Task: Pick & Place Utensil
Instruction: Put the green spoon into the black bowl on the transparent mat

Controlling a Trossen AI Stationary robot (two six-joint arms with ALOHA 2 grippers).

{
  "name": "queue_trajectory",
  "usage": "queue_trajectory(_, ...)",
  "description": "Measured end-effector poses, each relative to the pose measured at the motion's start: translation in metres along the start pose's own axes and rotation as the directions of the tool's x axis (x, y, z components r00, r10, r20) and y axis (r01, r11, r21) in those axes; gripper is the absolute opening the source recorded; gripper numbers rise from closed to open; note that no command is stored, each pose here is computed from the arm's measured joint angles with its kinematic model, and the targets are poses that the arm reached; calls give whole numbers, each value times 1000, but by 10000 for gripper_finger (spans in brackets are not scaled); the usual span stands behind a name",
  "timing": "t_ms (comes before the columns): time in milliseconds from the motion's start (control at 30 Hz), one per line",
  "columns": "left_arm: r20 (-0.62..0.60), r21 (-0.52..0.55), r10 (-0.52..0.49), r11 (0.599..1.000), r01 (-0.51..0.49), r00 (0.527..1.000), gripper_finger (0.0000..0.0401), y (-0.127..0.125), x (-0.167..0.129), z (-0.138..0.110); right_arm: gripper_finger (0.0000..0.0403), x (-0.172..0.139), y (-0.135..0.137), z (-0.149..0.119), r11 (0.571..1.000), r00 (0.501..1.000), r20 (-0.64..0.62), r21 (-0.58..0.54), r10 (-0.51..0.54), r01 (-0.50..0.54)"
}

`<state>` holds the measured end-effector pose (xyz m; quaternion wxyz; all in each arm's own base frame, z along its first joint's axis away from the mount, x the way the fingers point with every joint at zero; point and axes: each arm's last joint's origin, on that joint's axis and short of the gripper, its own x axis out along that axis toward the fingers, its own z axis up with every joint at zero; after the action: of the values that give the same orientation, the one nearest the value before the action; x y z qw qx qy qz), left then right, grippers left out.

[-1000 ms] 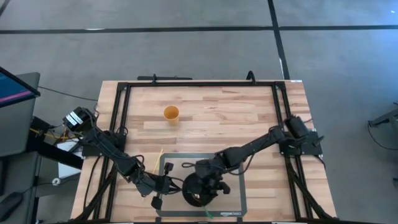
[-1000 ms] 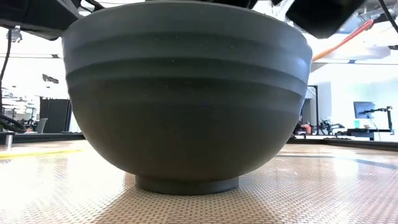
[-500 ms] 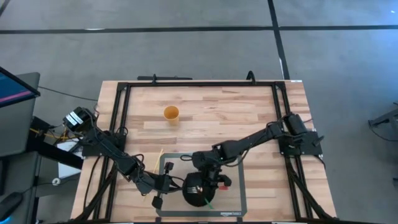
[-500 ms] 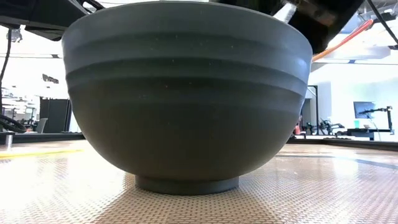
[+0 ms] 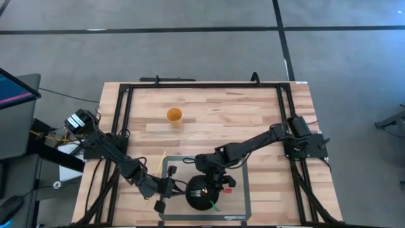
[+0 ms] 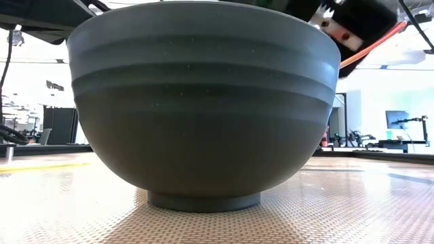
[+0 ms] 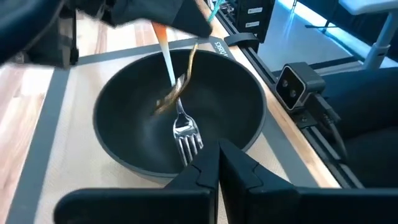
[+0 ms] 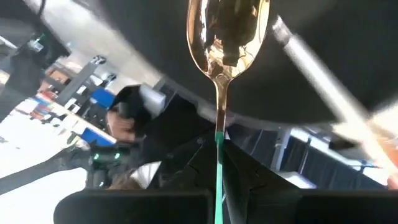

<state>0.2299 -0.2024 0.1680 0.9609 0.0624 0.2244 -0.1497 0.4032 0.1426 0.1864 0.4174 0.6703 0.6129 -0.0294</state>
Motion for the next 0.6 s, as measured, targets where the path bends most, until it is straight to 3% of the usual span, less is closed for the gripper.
queue_trajectory(267,-19,36,10,999,-10,1000,4,-3,14,-13,3,14,-4,19,998,1000,-14,-65,-5,4)
queue_trajectory(600,-3,31,16,999,-16,1000,4,-2,19,-14,5,9,-5,30,996,1000,-19,-90,-5,3)
